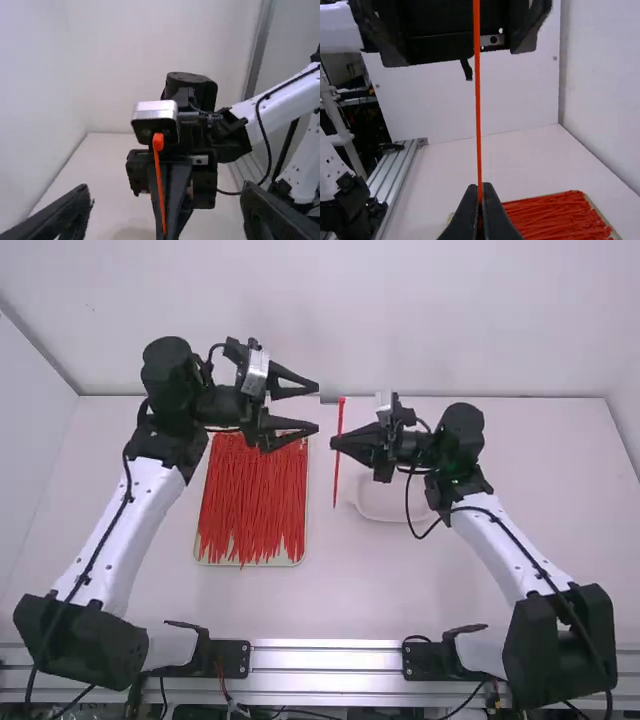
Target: Fasten the cable tie
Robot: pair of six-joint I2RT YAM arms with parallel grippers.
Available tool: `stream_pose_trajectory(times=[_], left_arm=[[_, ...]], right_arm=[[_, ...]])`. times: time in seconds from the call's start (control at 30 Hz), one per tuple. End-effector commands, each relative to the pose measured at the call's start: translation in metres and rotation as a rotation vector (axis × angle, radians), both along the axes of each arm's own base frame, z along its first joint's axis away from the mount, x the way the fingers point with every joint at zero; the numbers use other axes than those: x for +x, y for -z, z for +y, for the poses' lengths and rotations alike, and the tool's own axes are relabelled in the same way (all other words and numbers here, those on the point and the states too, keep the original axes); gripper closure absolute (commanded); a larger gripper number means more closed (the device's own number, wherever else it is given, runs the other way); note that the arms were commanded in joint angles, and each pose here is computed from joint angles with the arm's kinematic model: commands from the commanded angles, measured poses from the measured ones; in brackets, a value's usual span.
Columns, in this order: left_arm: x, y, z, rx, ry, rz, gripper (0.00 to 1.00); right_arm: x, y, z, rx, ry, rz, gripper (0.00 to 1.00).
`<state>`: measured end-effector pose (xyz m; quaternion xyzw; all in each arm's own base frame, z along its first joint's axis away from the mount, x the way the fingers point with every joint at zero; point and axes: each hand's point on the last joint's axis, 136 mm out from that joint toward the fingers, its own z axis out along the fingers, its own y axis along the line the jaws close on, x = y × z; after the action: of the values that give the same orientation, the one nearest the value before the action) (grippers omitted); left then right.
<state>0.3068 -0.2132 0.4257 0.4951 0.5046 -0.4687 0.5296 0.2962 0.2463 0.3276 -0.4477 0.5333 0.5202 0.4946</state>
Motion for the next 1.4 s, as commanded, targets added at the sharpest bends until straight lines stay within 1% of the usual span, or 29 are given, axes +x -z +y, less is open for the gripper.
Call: stream_pose_trajectory(times=[0.0, 0.03, 0.07, 0.3, 0.43, 0.47, 0.5, 0.53, 0.57, 0.6, 0.7, 0.8, 0.9, 0.93, 0.97, 1.0, 1.07, 1.1, 1.13, 1.2, 1.27, 1.37], left_arm=[[0.000, -0.007, -0.001, 0.005, -0.003, -0.109, 0.32], [0.002, -0.006, -0.001, 0.007, -0.014, -0.102, 0.36], [0.001, -0.005, -0.001, 0.008, -0.013, -0.099, 0.38], [0.001, -0.001, -0.003, 0.010, -0.005, -0.079, 0.38], [0.003, 0.002, -0.006, 0.011, 0.001, -0.068, 0.43], [0.004, 0.003, -0.006, 0.011, 0.000, -0.057, 0.47], [0.006, 0.004, -0.006, 0.009, 0.000, -0.042, 0.55], [0.007, 0.004, -0.006, 0.007, 0.000, -0.034, 0.59], [0.010, 0.004, -0.007, 0.001, 0.000, -0.017, 0.65], [0.013, 0.004, -0.007, -0.004, 0.000, -0.005, 0.68], [0.020, 0.004, -0.009, -0.020, 0.014, 0.032, 0.70], [0.018, 0.007, -0.010, -0.020, 0.066, 0.021, 0.73], [0.022, 0.011, -0.011, -0.021, 0.077, 0.039, 0.73], [0.024, 0.010, -0.010, -0.023, 0.073, 0.040, 0.72], [0.026, 0.010, -0.007, -0.025, 0.064, 0.046, 0.68], [0.027, 0.009, -0.005, -0.026, 0.060, 0.048, 0.67], [0.028, 0.005, 0.001, -0.030, 0.054, 0.062, 0.55], [0.028, 0.005, 0.002, -0.031, 0.056, 0.064, 0.54], [0.025, 0.003, 0.005, -0.030, 0.068, 0.064, 0.45], [0.021, 0.000, 0.004, -0.028, 0.090, 0.066, 0.38], [0.018, 0.000, 0.003, -0.025, 0.105, 0.074, 0.37], [0.018, 0.000, 0.002, -0.025, 0.106, 0.092, 0.45]], right_arm=[[0.000, -0.009, 0.004, 0.010, -0.005, 0.002, 1.00], [-0.001, -0.009, 0.006, 0.009, -0.011, 0.002, 1.00], [-0.002, -0.009, 0.007, 0.009, -0.014, 0.002, 1.00], [-0.011, -0.010, 0.016, 0.012, -0.047, -0.005, 1.00], [-0.015, -0.011, 0.020, 0.013, -0.063, -0.013, 1.00], [-0.016, -0.011, 0.021, 0.013, -0.068, -0.021, 1.00], [-0.017, -0.011, 0.022, 0.012, -0.070, -0.031, 1.00], [-0.017, -0.011, 0.022, 0.012, -0.071, -0.031, 1.00], [-0.019, -0.011, 0.024, 0.012, -0.076, -0.031, 1.00], [-0.019, -0.011, 0.024, 0.013, -0.078, -0.033, 1.00], [-0.019, -0.011, 0.025, 0.013, -0.078, -0.035, 1.00], [-0.016, -0.011, 0.025, 0.014, -0.058, -0.028, 1.00], [-0.015, -0.009, 0.025, 0.011, -0.056, -0.019, 1.00], [-0.015, -0.009, 0.024, 0.010, -0.055, -0.018, 1.00], [-0.013, -0.009, 0.022, 0.010, -0.049, -0.019, 1.00], [-0.013, -0.009, 0.022, 0.010, -0.046, -0.019, 1.00], [-0.009, -0.009, 0.018, 0.010, -0.034, -0.013, 1.00], [-0.009, -0.009, 0.018, 0.010, -0.033, -0.014, 1.00], [-0.008, -0.009, 0.015, 0.010, -0.029, -0.015, 1.00], [-0.007, -0.009, 0.015, 0.010, -0.025, -0.015, 1.00], [-0.007, -0.009, 0.015, 0.010, -0.026, -0.016, 1.00], [-0.009, -0.009, 0.018, 0.011, -0.031, -0.020, 1.00]])
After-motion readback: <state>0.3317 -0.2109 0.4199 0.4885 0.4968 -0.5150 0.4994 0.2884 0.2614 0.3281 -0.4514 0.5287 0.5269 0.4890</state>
